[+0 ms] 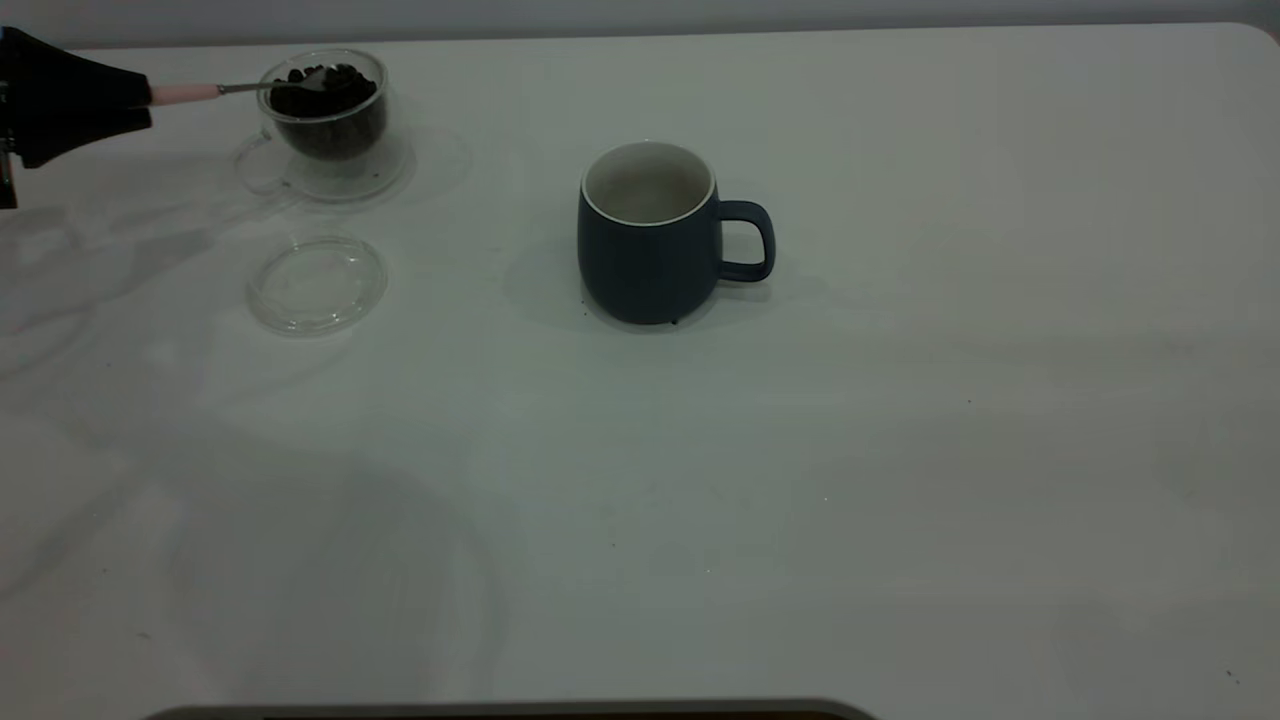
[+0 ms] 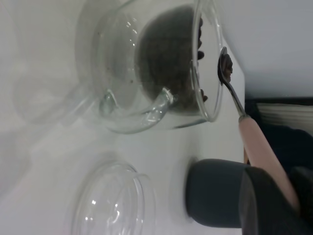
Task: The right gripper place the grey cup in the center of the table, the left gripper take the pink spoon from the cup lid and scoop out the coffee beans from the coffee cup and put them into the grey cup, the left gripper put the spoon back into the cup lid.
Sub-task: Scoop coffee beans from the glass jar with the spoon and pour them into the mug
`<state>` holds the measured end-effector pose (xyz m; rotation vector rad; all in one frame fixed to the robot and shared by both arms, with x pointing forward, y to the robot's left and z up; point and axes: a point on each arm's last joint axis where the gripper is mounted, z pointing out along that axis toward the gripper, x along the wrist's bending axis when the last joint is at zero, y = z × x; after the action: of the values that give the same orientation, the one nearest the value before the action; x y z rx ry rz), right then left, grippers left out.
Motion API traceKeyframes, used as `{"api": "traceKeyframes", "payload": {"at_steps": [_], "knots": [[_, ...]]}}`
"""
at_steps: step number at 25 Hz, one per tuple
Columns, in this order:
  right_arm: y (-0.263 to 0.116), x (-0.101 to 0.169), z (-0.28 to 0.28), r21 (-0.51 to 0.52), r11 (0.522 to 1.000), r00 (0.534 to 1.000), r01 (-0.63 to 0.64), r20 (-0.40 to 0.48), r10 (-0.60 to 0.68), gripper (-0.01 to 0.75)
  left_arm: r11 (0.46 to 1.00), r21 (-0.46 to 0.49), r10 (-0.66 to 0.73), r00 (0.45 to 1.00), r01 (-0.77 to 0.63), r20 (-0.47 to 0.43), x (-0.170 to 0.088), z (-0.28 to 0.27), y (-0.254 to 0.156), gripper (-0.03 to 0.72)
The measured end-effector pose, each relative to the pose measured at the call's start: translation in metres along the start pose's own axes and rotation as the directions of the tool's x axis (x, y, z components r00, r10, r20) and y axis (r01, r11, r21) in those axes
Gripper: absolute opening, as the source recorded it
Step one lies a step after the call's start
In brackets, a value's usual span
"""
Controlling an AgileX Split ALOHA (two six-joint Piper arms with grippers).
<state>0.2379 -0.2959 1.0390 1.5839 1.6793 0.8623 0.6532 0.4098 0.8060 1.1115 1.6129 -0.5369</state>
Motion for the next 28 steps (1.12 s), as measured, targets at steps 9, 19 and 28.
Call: {"api": "traceKeyframes", "payload": {"at_steps": [9,19,28], "knots": [[0.000,0.000,0.000,0.000,1.000,1.000,0.000,0.000,0.000,0.591,1.000,0.004,-0.003,0.999,0.003,0.038,-0.001,-0.007,0.000,0.127],[0.000,0.000,0.000,0.000,1.000,1.000,0.000,0.000,0.000,0.591,1.000,0.009,-0.005,0.999,0.005,0.039,0.000,-0.008,-0.001,0.127],[0.000,0.000,0.000,0.000,1.000,1.000,0.000,0.000,0.000,0.591,0.997,0.076,0.015,0.999,-0.019,0.048,-0.011,0.016,-0.008,0.127]]}}
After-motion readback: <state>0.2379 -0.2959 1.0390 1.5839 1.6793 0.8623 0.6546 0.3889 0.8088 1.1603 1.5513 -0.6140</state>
